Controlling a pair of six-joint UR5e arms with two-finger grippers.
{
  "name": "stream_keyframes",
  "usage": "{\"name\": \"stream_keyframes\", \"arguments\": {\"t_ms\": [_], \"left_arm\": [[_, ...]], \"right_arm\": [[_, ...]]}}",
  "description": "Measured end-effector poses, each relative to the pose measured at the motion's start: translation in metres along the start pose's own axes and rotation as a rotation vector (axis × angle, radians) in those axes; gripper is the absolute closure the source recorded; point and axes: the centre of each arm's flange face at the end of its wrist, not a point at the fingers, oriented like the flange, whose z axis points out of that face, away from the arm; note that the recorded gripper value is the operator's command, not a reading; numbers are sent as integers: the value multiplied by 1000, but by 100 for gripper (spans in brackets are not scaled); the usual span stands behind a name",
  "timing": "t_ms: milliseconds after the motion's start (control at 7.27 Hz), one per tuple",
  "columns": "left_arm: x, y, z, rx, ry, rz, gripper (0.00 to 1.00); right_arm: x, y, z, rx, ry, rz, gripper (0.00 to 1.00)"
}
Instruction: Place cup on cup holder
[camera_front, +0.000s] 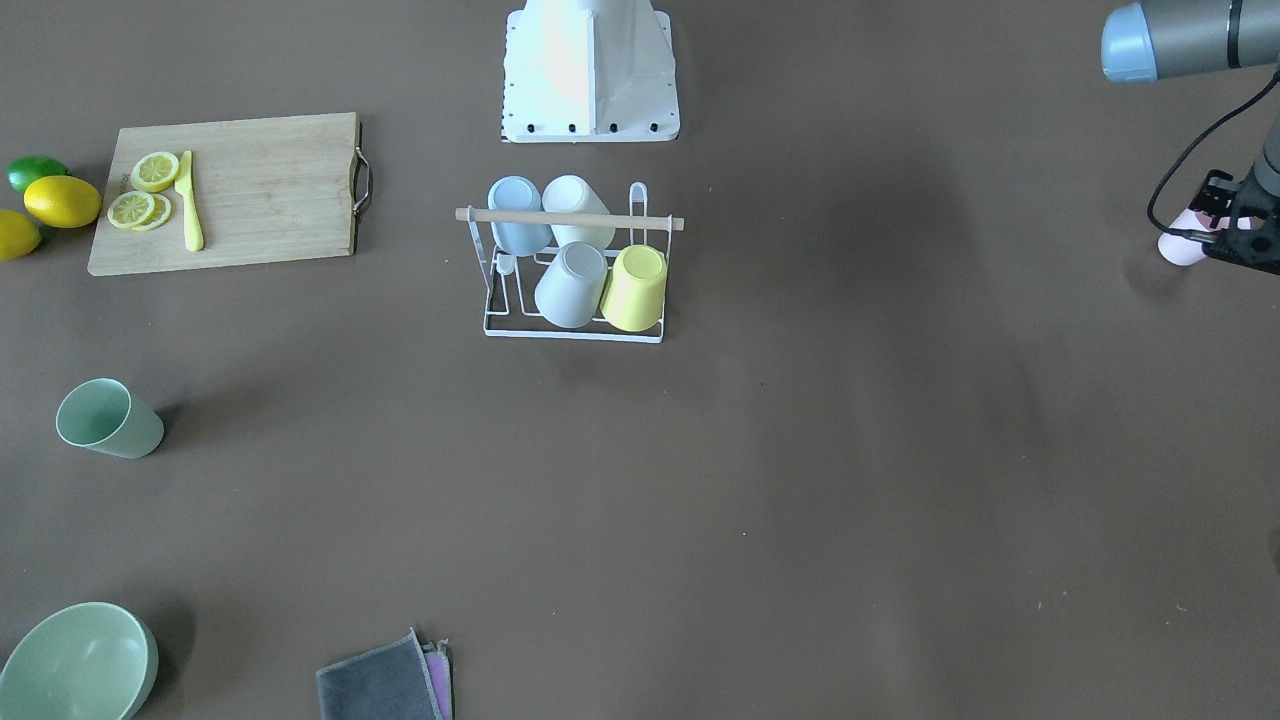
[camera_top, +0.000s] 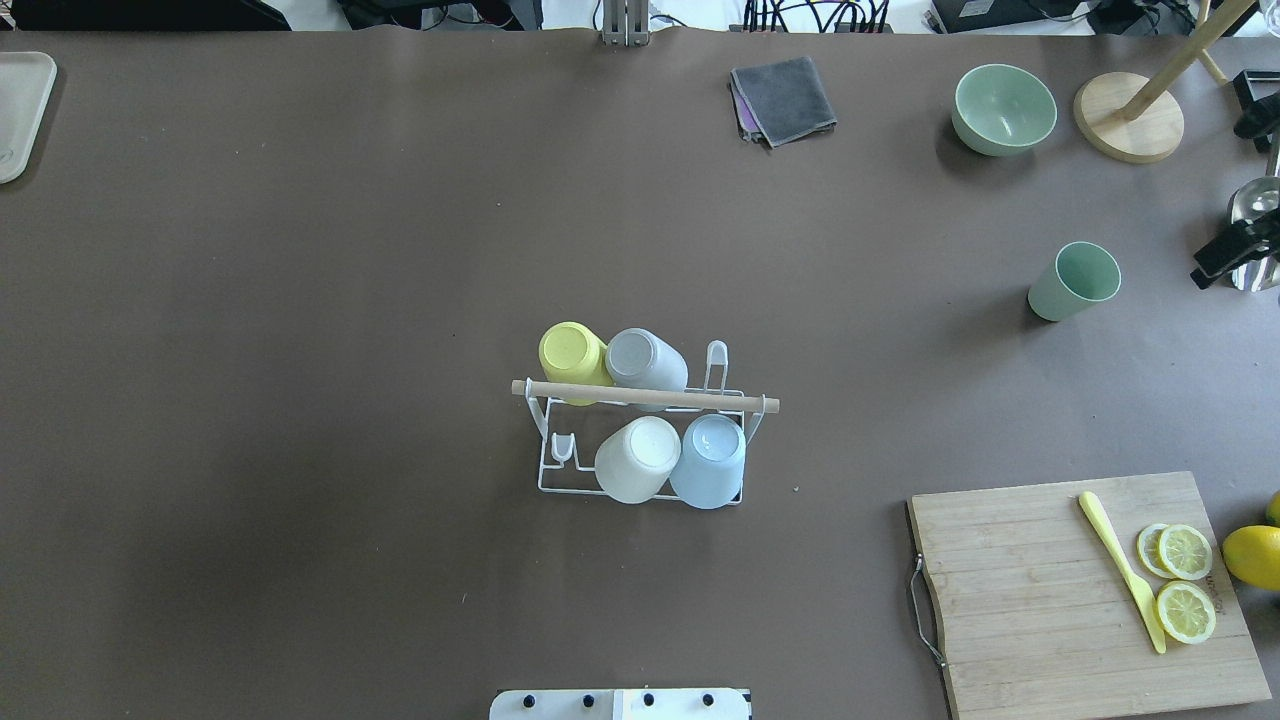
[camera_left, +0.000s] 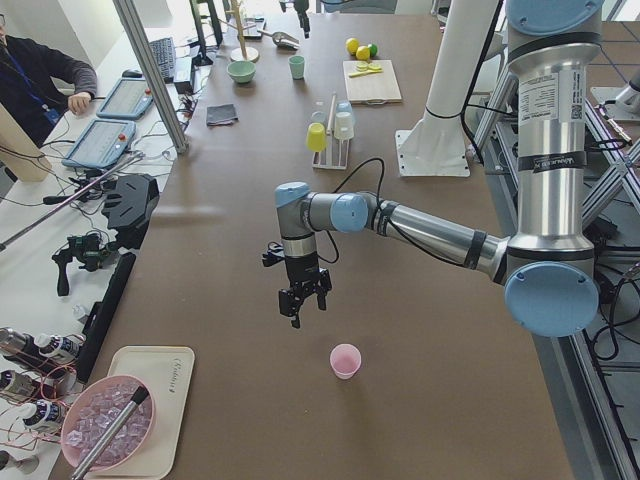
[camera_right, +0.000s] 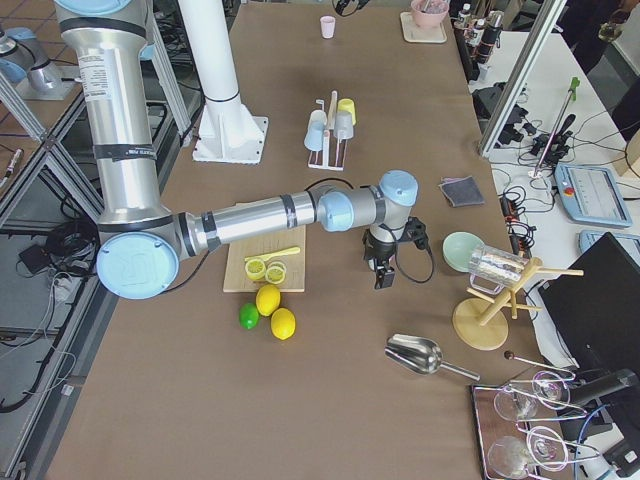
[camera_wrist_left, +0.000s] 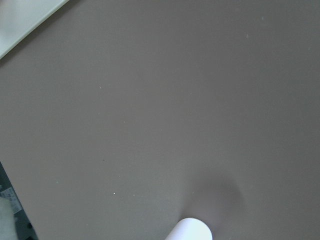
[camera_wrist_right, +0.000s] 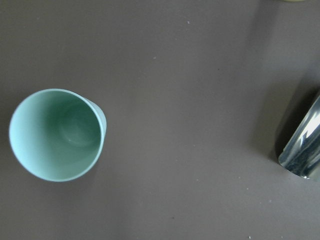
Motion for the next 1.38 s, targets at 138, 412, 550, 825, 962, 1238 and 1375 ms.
{"name": "stream_keyframes", "arguments": {"t_ms": [138,412,550,825,962,1238,1375], "left_arm": [[4,-2,7,-39,-42,67,1],[16,-11,15,-126,-153,208,1],[24,-16,13,-168,-196,255,1],[42,-30,10,-196,-231,315,1],[53,-36,12,-202,-233,355,1],[73,-45,18,-230,-221,464,1],[85,-47,23,-255,-212,517,1]], "right_arm": [[-28,-19,-2,-38,22,-17,0],[-73,-43,0,-78,84,-83,1],[-89,-52,2,-88,91,-111,1],[-114,-67,-1,-111,128,-205,1],[-133,-79,-10,-147,176,-247,0],[-183,-99,-29,-243,249,-299,0],[-197,-104,-28,-268,261,-343,0]]}}
